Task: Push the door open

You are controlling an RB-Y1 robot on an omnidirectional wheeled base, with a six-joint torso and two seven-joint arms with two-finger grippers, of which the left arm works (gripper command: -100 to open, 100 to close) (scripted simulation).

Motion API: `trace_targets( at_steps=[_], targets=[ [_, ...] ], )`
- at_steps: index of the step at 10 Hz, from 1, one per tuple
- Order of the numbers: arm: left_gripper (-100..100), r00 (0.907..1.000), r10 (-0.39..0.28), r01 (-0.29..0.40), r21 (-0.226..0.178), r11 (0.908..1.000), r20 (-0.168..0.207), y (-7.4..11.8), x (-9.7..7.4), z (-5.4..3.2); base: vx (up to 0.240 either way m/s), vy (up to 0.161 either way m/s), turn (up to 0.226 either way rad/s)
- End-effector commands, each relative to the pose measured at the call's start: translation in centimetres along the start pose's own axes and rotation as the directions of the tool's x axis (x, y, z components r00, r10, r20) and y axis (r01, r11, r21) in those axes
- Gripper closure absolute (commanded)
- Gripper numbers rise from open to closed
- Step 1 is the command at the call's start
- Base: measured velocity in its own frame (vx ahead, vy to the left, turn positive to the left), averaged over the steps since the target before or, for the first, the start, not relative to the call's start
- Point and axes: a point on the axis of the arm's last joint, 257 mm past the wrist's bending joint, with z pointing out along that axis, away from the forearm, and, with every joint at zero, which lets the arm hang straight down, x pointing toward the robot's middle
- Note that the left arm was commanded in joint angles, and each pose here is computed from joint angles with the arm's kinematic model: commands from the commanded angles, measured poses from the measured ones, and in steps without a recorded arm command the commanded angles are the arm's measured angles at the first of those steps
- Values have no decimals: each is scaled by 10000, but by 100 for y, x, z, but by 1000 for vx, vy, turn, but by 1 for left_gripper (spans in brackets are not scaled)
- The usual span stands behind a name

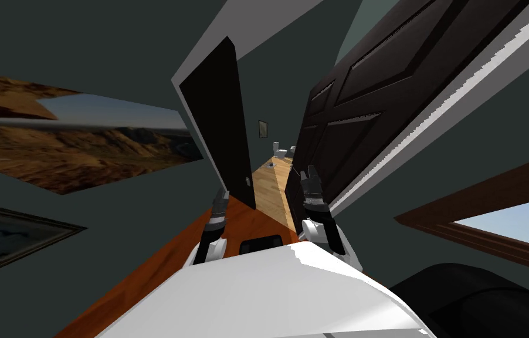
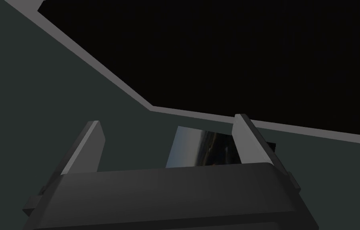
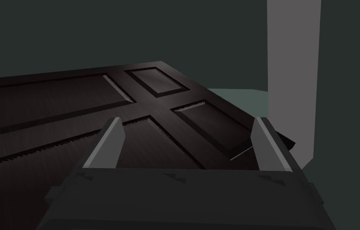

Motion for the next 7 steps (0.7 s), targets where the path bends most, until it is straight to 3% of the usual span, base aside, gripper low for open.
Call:
trace_targets(
  at_steps=[1,7],
  targets=[
    [-100,9997,-173,168,-260,9995,-164,157,90,-45,67,93,-109],
    [-100,9936,-836,731,-1329,9884,-756,737,433,-234,85,95,-106]
  ],
)
